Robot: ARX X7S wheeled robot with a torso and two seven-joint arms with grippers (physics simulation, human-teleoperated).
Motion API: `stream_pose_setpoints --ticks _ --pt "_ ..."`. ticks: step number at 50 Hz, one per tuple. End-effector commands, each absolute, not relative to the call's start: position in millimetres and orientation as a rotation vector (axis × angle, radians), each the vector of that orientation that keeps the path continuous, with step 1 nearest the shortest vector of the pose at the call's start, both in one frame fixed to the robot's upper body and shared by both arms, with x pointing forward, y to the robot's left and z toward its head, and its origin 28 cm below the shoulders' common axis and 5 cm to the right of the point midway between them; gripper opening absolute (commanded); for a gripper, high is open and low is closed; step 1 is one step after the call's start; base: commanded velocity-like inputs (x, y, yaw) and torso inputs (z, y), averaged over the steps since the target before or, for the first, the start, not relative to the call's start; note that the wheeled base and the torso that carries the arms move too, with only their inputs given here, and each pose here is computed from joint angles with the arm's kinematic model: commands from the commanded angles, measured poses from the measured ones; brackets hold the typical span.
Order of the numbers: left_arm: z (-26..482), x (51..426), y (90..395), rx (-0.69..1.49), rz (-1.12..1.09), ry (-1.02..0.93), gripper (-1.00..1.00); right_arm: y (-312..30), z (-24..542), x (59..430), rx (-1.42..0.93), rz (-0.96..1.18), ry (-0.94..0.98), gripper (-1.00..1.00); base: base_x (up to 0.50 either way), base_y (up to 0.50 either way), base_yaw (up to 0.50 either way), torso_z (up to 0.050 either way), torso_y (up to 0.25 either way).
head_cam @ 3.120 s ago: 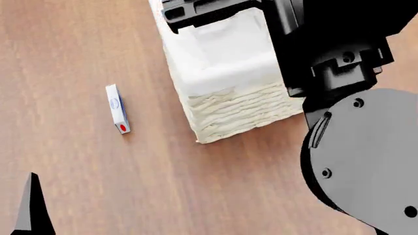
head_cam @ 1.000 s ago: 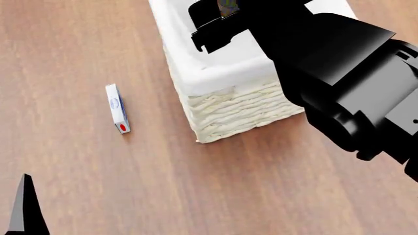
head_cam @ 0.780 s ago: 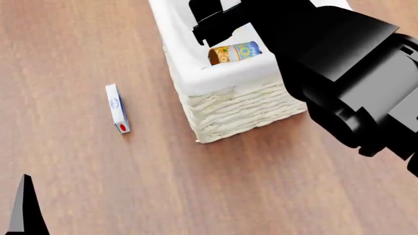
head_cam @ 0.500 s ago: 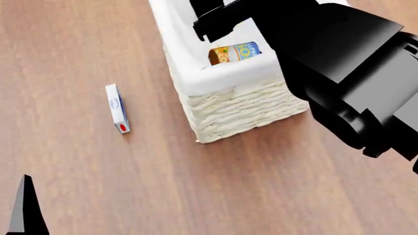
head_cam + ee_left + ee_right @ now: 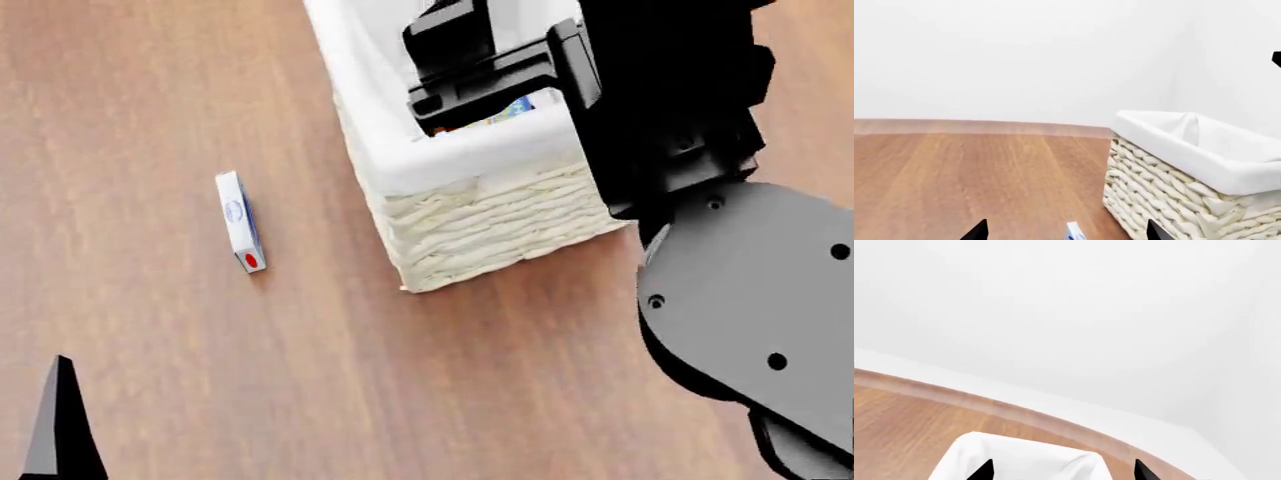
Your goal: Pick up the alphabet soup and the cream cheese box, and put them in the basket.
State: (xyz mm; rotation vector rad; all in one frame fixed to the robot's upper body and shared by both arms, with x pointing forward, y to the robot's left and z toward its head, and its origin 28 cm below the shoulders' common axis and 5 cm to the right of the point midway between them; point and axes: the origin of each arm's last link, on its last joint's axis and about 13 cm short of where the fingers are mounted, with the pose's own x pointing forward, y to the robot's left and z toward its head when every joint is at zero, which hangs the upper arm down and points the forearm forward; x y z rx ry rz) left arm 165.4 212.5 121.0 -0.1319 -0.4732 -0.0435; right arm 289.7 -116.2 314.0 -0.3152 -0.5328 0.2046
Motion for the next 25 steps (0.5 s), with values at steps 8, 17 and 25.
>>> stream_pose_setpoints --ticks 8,17,25 --pt "122.9 164.5 212.0 -0.129 -0.051 -0.481 1.00 -122.7 251.5 232.0 -0.257 0.100 -0.643 1.00 0.00 0.00 0.00 0.000 0.000" --pt "123.1 165.6 211.8 -0.132 -0.055 -0.485 1.00 -118.3 212.8 212.2 -0.262 0.110 -0.646 1.00 0.00 0.00 0.00 0.000 0.000" --pt "124.8 164.9 210.3 -0.131 -0.067 -0.488 1.00 -117.0 176.6 206.6 -0.250 0.116 -0.601 1.00 0.00 0.00 0.00 0.000 0.000"
